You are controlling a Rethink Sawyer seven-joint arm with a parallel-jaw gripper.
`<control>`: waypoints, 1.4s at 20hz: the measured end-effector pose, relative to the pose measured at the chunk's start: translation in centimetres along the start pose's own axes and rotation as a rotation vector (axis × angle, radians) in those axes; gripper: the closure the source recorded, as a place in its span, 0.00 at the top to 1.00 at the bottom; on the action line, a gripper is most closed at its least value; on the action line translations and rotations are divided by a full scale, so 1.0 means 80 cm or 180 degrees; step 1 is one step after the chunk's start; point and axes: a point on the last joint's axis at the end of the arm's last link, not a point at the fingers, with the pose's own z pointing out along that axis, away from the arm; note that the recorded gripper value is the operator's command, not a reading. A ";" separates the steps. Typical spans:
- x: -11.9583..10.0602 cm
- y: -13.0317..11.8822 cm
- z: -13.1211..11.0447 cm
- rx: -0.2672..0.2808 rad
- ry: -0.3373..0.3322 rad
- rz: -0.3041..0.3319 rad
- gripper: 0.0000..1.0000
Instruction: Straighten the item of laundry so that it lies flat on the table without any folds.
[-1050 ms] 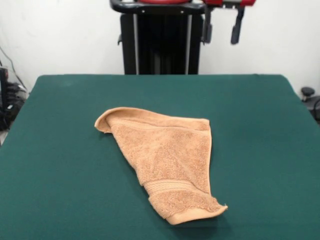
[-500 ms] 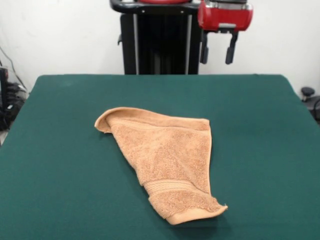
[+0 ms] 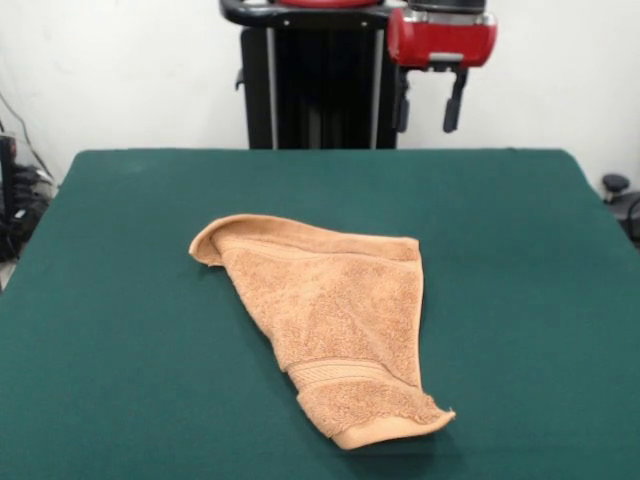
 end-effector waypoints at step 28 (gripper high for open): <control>0.009 -0.053 0.005 -0.0050 -0.0022 -0.0038 1.00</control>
